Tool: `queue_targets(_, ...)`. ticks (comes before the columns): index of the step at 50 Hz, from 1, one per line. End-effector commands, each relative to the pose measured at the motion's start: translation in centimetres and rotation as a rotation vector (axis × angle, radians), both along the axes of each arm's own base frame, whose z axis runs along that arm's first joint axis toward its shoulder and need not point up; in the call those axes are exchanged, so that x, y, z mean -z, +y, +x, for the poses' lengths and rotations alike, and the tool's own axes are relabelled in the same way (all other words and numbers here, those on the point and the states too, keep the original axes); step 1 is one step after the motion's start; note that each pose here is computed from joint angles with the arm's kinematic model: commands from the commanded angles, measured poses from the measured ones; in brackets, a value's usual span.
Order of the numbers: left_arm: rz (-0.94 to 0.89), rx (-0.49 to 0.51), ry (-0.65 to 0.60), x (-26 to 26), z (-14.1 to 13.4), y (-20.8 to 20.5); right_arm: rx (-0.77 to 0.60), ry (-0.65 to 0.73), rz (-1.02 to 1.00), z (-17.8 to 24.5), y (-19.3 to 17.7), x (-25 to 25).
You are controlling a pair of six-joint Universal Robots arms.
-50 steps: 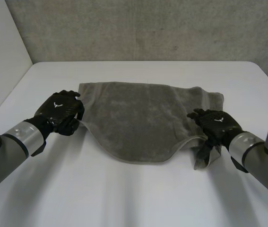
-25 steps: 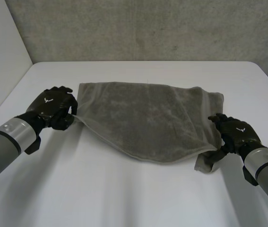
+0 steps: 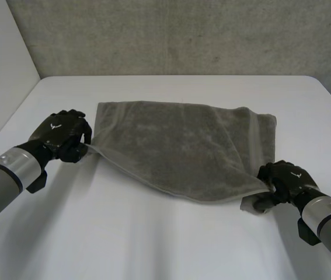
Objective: Fold the towel.
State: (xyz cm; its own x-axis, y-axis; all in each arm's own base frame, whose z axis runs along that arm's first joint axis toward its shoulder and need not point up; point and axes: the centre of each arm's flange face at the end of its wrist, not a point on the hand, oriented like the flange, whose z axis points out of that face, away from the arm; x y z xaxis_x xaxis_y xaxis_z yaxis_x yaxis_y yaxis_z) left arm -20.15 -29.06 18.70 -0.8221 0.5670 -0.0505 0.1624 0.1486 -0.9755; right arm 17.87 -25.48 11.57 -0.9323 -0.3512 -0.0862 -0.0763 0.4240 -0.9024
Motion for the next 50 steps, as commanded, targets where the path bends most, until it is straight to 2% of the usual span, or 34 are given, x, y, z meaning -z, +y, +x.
queue_targets(1, 0.000, 0.000, 0.000, 0.1, 0.0, 0.0, 0.032, 0.000, -0.051, -0.9, -0.4, -0.7)
queue_targets(8, -0.003, -0.003, 0.000, -0.1, 0.1, 0.0, 0.030, -0.008, -0.149, -1.3, -1.7, -2.1)
queue_targets(15, -0.032, -0.042, 0.026, -1.6, 1.1, -0.7, -0.106, -0.052, -0.255, 0.1, -4.3, -5.8)
queue_targets(17, -0.038, -0.054, 0.038, -1.9, 1.4, -0.9, -0.188, -0.065, -0.310, 0.9, -6.0, -9.3)
queue_targets(22, -0.060, -0.068, 0.095, -3.6, 1.5, -1.0, -0.315, -0.062, -0.331, 2.8, -7.5, -13.1)
queue_targets(27, -0.045, -0.056, 0.112, -3.5, 1.1, -0.3, -0.447, -0.005, -0.281, 6.0, -7.7, -11.8)
queue_targets(29, -0.039, -0.052, 0.111, -3.3, 1.0, -0.2, -0.518, 0.066, -0.202, 8.0, -7.6, -8.0)
queue_targets(30, -0.031, -0.049, 0.111, -3.1, 0.9, 0.0, -0.518, 0.067, -0.201, 8.0, -7.6, -8.0)
queue_targets(32, -0.026, -0.045, 0.110, -2.9, 0.8, 0.1, -0.506, 0.124, -0.104, 8.8, -7.6, -3.8)
queue_targets(36, -0.015, -0.036, 0.110, -2.6, 0.5, 0.2, -0.441, 0.190, -0.074, 8.9, -7.5, -2.3)
queue_targets(42, -0.009, -0.035, 0.107, -2.3, 0.5, 0.1, -0.354, 0.223, -0.089, 7.9, -6.4, -3.7)
queue_targets(45, -0.005, -0.035, 0.105, -2.1, 0.5, 0.1, -0.313, 0.196, -0.130, 7.1, -5.2, -5.6)
queue_targets(50, -0.003, -0.032, 0.105, -2.1, 0.4, 0.2, -0.221, 0.128, -0.176, 5.7, -3.1, -6.1)
